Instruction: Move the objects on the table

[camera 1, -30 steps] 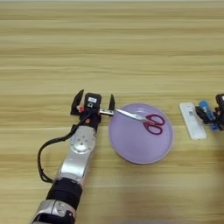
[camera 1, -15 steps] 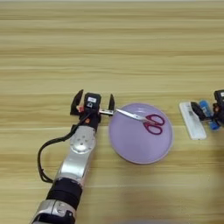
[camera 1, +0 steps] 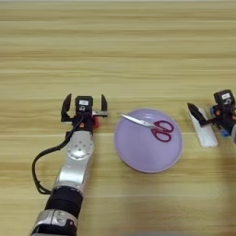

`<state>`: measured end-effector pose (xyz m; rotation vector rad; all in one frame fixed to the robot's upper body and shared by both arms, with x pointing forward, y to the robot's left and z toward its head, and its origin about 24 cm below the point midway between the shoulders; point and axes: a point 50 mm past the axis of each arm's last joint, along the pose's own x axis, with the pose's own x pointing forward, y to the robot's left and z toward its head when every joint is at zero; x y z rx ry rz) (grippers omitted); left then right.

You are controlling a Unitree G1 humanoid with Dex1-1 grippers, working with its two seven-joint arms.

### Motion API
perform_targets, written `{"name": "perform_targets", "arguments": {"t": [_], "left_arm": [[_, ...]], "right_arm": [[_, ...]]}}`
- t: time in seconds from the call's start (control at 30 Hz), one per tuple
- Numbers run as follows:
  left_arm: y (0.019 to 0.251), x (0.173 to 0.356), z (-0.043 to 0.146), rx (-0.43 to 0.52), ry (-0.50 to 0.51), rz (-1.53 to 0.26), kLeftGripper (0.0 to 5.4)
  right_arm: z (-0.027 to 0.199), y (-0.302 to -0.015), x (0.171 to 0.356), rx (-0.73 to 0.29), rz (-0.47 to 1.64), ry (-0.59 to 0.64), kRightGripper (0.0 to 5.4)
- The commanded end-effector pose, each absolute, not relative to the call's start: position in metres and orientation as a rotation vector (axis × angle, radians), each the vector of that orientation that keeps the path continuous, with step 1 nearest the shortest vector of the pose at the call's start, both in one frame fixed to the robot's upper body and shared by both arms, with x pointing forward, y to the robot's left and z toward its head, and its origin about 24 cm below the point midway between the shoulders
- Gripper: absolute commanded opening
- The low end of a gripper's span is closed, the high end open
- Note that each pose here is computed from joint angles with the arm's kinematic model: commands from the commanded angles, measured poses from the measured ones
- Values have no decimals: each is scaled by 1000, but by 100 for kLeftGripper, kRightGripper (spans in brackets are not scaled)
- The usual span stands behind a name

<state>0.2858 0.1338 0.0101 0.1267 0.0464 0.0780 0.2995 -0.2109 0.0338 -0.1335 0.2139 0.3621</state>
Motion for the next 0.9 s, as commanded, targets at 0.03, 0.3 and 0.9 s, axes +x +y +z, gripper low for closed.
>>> {"name": "perform_targets", "arguments": {"t": [0.03,0.3,0.9], "left_arm": [[140,291,19,131,10,74,540],[143,292,20,122,11,76,540],[138,293,21,110,6,62,540]], "right_arm": [[35,-198,295,-151,424,210,537],[36,-175,290,-189,534,204,537],[29,-132,285,-291,779,223,537]]}}
